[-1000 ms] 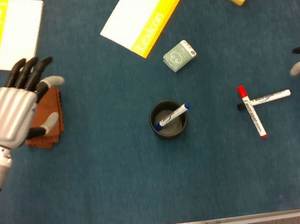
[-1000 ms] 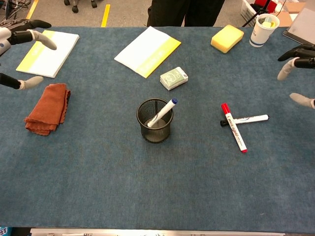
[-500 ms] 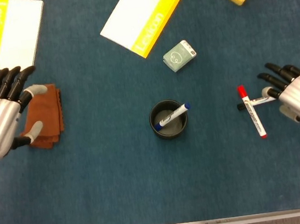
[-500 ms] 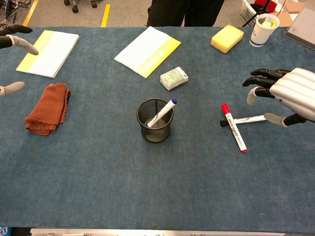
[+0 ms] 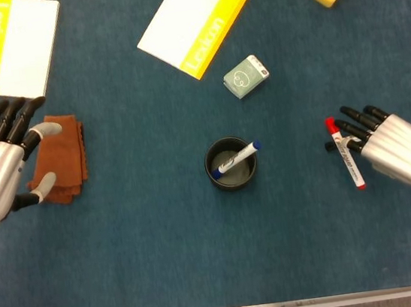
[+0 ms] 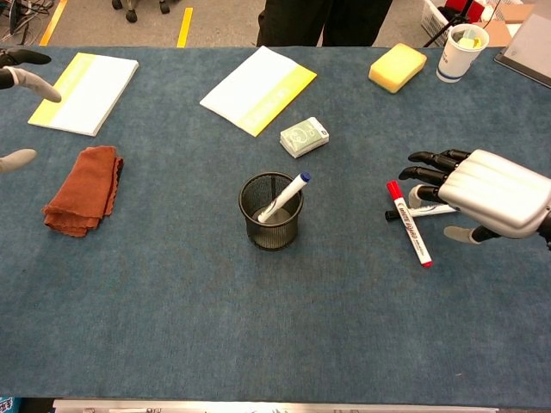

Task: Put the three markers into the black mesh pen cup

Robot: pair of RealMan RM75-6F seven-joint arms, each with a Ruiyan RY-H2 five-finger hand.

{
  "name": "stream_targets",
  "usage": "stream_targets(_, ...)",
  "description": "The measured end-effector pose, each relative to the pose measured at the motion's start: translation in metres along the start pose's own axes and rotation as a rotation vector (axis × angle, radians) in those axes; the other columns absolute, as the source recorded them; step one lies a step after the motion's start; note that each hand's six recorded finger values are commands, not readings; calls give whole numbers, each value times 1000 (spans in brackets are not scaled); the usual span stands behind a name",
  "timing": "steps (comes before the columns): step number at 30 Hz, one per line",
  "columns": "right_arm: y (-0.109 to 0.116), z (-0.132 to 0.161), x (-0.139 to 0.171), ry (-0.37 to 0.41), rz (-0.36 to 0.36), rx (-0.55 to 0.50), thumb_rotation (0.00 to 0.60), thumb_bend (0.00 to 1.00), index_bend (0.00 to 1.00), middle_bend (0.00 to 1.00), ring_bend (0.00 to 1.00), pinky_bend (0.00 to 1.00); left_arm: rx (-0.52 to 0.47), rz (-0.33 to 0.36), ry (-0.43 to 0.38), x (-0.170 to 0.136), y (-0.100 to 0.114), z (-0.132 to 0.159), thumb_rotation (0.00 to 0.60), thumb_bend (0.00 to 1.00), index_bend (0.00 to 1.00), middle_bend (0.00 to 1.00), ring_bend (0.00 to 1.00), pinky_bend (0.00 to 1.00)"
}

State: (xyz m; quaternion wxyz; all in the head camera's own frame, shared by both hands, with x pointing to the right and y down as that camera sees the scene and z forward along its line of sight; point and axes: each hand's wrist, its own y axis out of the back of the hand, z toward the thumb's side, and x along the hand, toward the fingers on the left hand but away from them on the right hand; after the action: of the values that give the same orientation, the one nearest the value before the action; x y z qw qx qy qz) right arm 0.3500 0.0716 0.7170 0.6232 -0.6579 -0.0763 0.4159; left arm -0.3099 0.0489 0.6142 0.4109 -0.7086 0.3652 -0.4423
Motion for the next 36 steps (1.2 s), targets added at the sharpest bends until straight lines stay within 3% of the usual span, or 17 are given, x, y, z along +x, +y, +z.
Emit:
stream_targets(20,-22,16,-15,68,29,49,600,118,404,216,96,267,-19,-23,16,-5,2,-5,600,280,265,71,0,5)
stream_targets(36,-21,33,-50,67,13,46,600,123,404,220,96,267,-24,-12,31,-8,6,-11,600,280,265,71,0,6)
